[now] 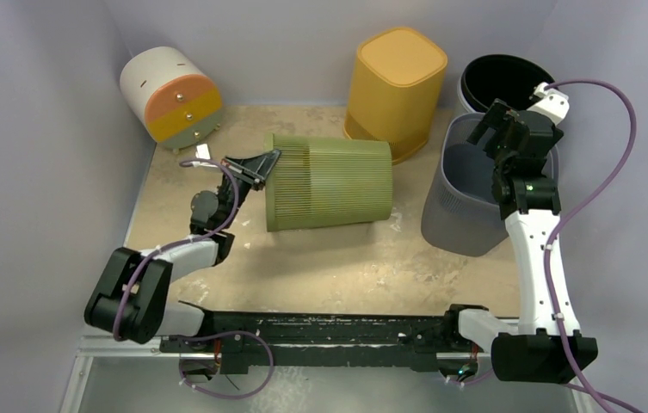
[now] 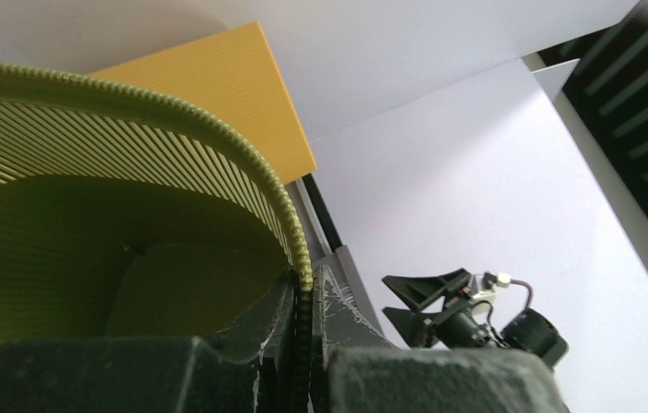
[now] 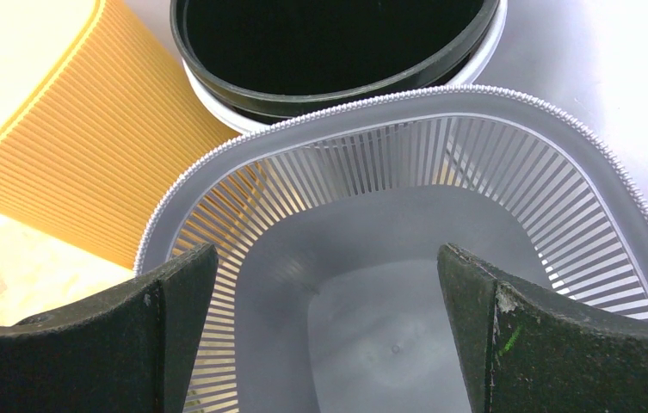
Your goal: Turn the large container upside down
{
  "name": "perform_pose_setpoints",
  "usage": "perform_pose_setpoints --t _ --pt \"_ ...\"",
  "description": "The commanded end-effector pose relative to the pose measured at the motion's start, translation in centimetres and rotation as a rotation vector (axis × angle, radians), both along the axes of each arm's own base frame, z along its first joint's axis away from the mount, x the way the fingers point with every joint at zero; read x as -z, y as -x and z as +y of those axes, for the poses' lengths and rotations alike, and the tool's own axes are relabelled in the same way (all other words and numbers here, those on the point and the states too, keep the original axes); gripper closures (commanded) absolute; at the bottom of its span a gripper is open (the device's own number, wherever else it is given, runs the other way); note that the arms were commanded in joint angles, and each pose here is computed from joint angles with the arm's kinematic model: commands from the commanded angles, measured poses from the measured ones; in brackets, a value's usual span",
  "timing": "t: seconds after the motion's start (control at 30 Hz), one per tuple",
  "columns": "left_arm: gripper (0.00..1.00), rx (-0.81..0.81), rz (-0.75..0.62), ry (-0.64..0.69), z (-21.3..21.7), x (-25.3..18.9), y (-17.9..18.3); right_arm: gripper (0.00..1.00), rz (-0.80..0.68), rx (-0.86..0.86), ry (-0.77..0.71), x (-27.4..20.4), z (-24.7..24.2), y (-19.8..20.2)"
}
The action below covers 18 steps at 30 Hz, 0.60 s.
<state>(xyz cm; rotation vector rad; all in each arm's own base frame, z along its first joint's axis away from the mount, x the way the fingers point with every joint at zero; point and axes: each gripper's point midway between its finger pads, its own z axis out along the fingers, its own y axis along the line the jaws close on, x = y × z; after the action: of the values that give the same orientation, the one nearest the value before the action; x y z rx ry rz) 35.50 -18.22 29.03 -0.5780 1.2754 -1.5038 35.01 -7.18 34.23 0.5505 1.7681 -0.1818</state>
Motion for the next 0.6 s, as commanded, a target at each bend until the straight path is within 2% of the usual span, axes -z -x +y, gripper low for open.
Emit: perform_pose_setpoints --t 0.0,0.1,0.17,0.3,0.47,0.57 --pt "1.00 0.110 -0.238 0.190 1.0 -5.0 3.6 0.01 -0.048 0.030 0.020 -1.2 -0.7 -0.2" --pt "1.00 0.113 -0.165 0.219 1.6 -2.2 2.7 0.01 -0.045 0.035 0.024 -1.1 -0.8 -0.2" --pt "1.00 0.114 -0.180 0.224 1.6 -2.7 2.5 0.01 -0.042 0.040 0.025 -1.0 -0.9 -0.3" --pt "1.00 0.138 -0.296 0.287 1.7 -7.8 2.4 0.01 -0.038 0.046 0.028 -0.9 -1.0 -0.4" --pt "1.00 0.193 -0.395 0.433 1.6 -13.9 1.4 0.01 -0.031 0.049 0.029 -0.7 -1.1 -0.7" --pt "1.00 0.226 -0.427 0.500 1.0 -16.1 1.1 0.02 -0.027 0.050 0.028 -0.5 -1.1 -1.0"
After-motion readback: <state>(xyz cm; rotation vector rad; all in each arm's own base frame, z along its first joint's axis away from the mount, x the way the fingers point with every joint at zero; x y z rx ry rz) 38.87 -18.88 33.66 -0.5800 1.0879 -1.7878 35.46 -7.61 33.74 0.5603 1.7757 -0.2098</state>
